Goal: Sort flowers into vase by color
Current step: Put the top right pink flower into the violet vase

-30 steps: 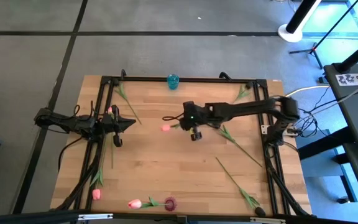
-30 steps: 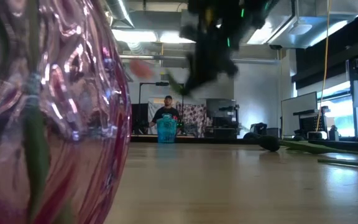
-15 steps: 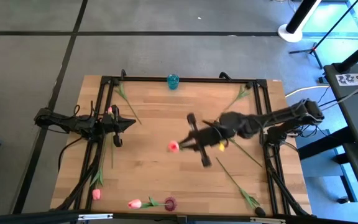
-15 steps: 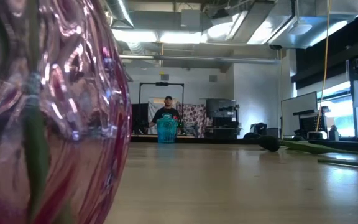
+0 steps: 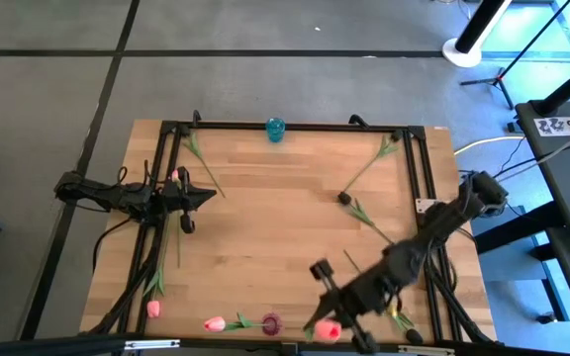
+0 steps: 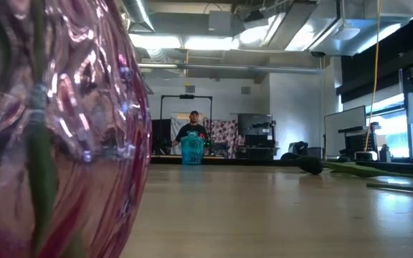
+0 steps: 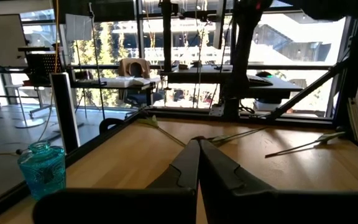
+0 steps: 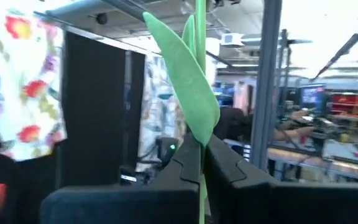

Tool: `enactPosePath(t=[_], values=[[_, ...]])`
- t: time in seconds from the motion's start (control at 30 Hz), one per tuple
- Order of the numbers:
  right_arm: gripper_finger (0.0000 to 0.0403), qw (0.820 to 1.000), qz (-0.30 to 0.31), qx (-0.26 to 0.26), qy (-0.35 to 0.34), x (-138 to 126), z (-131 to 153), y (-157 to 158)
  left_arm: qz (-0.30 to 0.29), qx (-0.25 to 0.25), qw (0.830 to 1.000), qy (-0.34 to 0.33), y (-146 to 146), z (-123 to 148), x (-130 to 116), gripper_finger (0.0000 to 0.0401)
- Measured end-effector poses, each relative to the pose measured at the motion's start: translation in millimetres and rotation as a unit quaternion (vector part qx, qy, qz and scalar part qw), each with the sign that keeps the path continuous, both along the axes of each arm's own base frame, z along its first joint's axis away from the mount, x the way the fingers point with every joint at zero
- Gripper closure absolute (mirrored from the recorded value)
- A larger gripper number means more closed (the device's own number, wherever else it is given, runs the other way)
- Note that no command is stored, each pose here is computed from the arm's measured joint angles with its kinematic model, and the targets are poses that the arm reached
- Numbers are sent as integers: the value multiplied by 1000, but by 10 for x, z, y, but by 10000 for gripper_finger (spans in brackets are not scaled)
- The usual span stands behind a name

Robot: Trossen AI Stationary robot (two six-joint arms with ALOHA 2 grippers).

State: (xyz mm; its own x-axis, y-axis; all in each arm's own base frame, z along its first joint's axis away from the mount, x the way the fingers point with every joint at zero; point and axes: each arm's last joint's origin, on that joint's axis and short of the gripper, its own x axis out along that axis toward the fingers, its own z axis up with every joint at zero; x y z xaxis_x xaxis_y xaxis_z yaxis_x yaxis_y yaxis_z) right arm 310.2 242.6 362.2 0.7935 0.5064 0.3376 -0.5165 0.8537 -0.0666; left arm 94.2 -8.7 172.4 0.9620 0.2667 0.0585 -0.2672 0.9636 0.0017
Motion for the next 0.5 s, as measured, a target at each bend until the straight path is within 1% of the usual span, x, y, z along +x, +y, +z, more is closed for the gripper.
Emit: enactPosePath(t=[0.13,0.17,0.23,0.3,0.4,0.5], values=[[401,999,-24,36,-18,115,-245,165,0,0,1000,0,0,0,0,397],[401,998,-28,52,-18,150,-303,182,0,0,1000,0,0,1,0,397],[401,997,-43,68,-11,218,-431,214,0,0,1000,0,0,0,0,397],[401,995,-62,72,-9,251,-499,221,0,0,1000,0,0,1,0,397],[401,994,-83,77,-8,259,-503,209,0,0,1000,0,0,0,0,397],[401,992,-104,69,9,277,-538,206,0,0,1000,0,0,1,0,397]])
